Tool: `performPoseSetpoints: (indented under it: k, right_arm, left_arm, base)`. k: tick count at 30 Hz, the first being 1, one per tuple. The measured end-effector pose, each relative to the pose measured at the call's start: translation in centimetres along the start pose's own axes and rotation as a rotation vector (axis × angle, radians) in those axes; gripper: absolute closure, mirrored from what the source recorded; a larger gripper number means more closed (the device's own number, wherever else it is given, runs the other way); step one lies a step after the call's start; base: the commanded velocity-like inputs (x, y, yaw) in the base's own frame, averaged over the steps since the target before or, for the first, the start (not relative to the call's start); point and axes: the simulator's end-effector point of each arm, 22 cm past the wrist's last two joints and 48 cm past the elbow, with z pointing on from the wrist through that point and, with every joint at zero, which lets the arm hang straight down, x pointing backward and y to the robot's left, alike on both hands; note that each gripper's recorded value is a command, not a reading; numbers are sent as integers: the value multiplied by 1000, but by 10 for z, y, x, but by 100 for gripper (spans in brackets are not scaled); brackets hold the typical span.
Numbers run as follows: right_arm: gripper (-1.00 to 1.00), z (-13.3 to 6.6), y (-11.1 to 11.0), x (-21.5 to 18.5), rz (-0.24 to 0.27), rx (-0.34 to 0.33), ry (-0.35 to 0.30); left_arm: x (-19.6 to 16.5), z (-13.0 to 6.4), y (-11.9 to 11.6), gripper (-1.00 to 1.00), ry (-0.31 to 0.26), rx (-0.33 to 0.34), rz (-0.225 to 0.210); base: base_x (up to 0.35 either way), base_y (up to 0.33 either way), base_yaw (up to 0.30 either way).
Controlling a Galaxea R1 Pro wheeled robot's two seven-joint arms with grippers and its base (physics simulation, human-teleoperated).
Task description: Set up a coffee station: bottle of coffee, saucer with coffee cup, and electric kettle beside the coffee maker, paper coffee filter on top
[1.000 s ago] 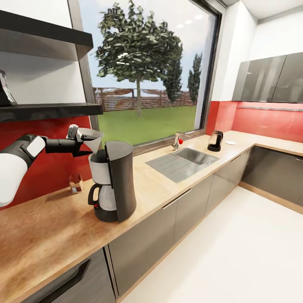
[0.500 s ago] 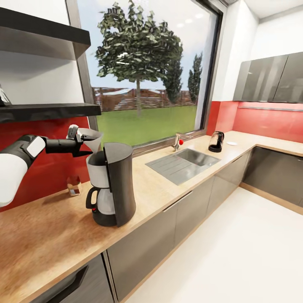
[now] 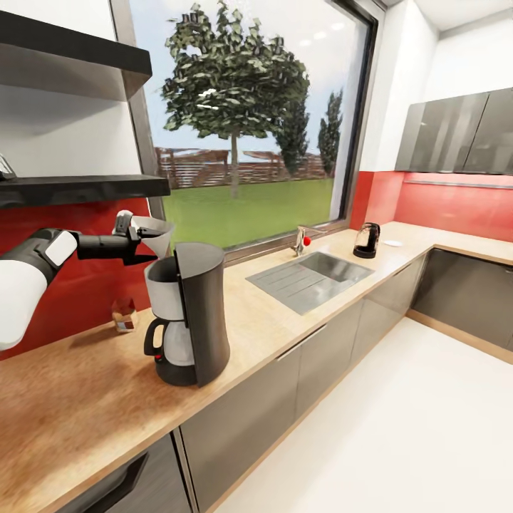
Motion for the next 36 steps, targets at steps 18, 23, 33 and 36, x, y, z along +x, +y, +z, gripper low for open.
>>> performPoseSetpoints:
  k: [18,23,33,36]
  right_arm:
    - [-100,0,2,-2,1,-3,-7]
    - [-100,0,2,-3,2,-4,-8]
    - [-100,0,2,-3,2,-4,-8]
    - [-100,0,2,-3,2,-4,-8]
  left_arm:
    - [1,-3,-2,100,0,1,-4]
    - [0,-5,-2,100,-2,0,-5]
    - [-1,-8,0,100,-7,-5,-6]
    - [-2,-8,0,100,-7,-5,-5]
  base:
    - [0,0,-42]
    - [0,0,0]
    - [-37,35,0]
    - [-16,15,0]
